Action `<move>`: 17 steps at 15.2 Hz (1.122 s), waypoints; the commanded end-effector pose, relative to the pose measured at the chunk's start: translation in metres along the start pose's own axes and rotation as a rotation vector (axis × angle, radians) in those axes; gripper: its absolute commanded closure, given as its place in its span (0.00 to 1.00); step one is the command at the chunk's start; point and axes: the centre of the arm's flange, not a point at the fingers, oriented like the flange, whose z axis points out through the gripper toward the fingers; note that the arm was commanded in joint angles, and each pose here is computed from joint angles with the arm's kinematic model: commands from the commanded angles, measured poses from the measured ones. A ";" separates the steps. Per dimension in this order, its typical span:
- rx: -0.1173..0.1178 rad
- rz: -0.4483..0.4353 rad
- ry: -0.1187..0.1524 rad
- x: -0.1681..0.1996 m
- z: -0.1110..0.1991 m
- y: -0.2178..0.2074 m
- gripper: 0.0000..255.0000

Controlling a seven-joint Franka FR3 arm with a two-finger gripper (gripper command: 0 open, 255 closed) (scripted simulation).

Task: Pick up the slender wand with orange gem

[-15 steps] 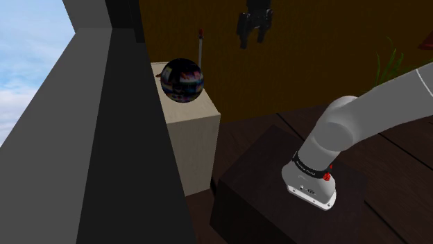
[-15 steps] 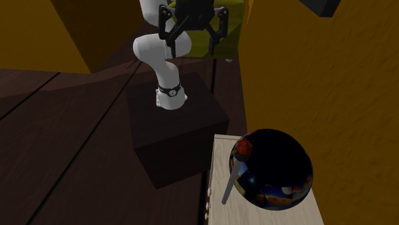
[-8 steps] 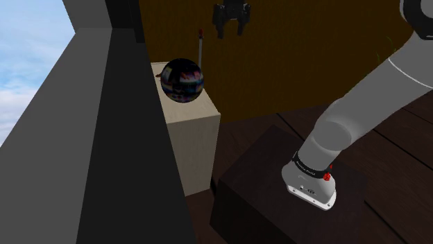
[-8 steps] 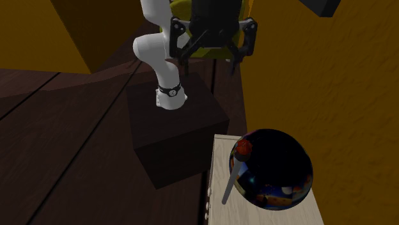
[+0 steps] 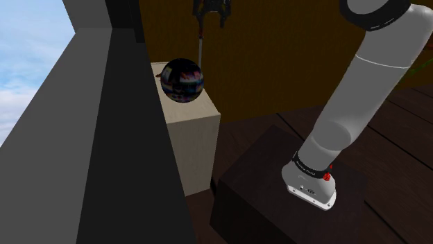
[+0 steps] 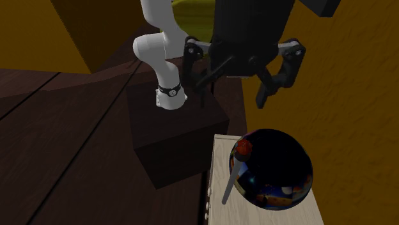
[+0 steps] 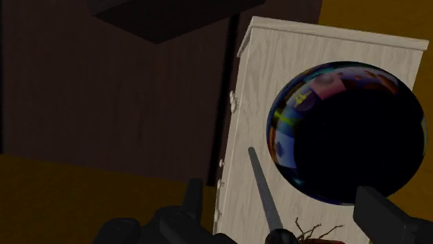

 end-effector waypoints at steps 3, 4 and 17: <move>0.016 0.069 -0.002 0.054 -0.001 -0.013 0.00; 0.019 0.081 -0.002 0.063 -0.002 -0.014 0.00; 0.019 0.081 -0.002 0.064 0.037 -0.015 1.00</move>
